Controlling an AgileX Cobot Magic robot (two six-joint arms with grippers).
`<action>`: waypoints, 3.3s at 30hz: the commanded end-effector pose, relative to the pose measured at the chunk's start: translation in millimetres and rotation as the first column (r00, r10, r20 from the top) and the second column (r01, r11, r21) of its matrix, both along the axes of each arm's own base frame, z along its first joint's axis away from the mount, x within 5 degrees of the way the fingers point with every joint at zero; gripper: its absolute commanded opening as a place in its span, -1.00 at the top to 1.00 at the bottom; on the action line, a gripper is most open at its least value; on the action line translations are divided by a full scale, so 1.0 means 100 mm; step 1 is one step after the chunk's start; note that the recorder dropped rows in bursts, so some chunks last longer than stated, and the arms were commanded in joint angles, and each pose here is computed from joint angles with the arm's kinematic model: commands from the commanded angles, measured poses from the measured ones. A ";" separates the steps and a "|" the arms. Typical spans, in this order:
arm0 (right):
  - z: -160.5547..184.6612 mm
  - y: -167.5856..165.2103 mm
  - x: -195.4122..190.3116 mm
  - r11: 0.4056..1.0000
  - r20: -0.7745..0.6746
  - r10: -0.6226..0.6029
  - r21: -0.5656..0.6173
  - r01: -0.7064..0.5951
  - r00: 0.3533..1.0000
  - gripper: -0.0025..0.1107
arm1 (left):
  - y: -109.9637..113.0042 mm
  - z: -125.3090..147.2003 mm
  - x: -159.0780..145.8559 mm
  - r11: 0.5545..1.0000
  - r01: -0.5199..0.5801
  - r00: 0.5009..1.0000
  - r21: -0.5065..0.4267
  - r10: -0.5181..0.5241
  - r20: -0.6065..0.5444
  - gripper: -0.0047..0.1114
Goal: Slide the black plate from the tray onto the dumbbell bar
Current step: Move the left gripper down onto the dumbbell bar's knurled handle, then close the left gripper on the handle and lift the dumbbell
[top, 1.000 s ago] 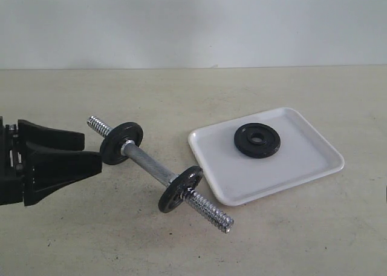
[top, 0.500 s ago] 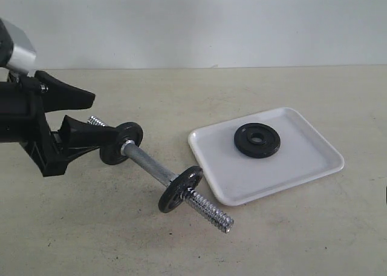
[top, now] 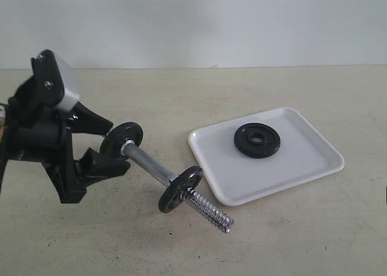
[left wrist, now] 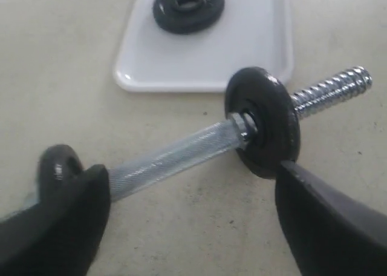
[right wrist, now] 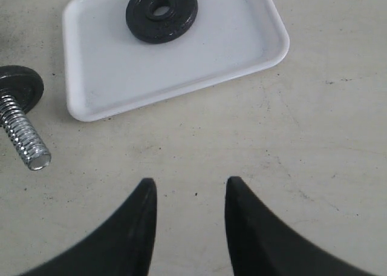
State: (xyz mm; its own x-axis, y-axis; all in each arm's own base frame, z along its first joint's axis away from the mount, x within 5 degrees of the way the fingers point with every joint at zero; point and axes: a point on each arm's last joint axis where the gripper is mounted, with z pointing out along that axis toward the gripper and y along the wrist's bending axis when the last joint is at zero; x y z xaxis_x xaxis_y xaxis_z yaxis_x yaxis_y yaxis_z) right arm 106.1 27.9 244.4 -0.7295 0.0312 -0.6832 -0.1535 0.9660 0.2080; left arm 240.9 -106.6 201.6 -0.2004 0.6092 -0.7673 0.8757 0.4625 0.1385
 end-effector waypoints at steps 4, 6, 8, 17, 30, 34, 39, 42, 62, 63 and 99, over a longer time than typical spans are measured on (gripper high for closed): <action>0.02 0.01 0.00 1.000 0.007 0.007 0.000 -0.007 1.000 0.36 | -0.23 -0.50 0.14 0.986 0.093 0.993 0.142 -0.082 -0.082 -0.28; 0.02 0.01 0.00 1.000 0.007 0.007 0.000 -0.007 1.000 0.36 | -0.27 -0.59 0.19 0.967 0.137 0.991 0.215 -0.130 -0.044 -0.28; 0.02 0.01 0.00 1.000 0.007 0.007 0.000 -0.007 1.000 0.36 | -0.32 -0.65 0.24 0.934 0.192 0.979 0.302 -0.205 0.011 -0.28; 0.03 0.00 0.01 1.000 0.026 0.004 -0.001 -0.004 1.000 0.36 | -0.45 -0.62 0.46 0.836 0.250 0.915 0.489 -0.370 0.163 -0.28; 0.04 0.00 0.02 1.000 0.031 0.002 -0.001 -0.002 1.000 0.36 | -0.51 -0.65 0.59 0.748 0.304 0.838 0.591 -0.505 0.208 -0.28; 0.04 0.00 0.02 1.000 0.035 0.001 0.000 -0.001 0.999 0.36 | -0.70 -0.66 0.72 0.708 0.300 0.799 0.639 -0.552 0.237 -0.28; 0.03 0.00 0.02 1.000 0.036 0.003 -0.004 -0.003 0.999 0.36 | -0.86 -0.79 0.85 0.701 0.308 0.795 0.643 -0.561 0.231 -0.02; 0.03 0.00 0.03 1.000 0.044 0.000 -0.003 0.000 0.999 0.36 | -0.87 -0.94 0.86 0.690 0.329 0.802 0.645 -0.565 0.196 -0.03; 0.04 0.00 0.03 1.000 0.053 -0.003 -0.003 0.003 0.999 0.36 | -0.95 -1.18 0.76 0.722 0.441 0.810 0.534 -0.576 0.111 0.29; 0.04 0.00 0.03 1.000 0.053 -0.003 -0.003 0.003 0.999 0.36 | -0.96 -1.18 0.75 0.724 0.458 0.803 0.516 -0.586 0.109 0.29; 0.03 0.00 0.02 1.000 0.042 0.001 -0.003 -0.001 0.999 0.36 | -0.86 -1.30 0.58 0.973 0.021 0.966 0.230 0.039 -0.256 0.84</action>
State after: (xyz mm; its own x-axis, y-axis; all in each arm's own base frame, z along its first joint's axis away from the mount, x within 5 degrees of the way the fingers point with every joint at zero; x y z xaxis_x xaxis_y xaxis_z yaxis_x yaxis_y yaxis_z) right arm 108.5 27.6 246.6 -0.7037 0.0331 -0.7097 -0.1572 0.9669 0.2010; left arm 315.9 -196.4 94.1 -0.3247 0.7451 -0.5825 0.8857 0.4556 0.0891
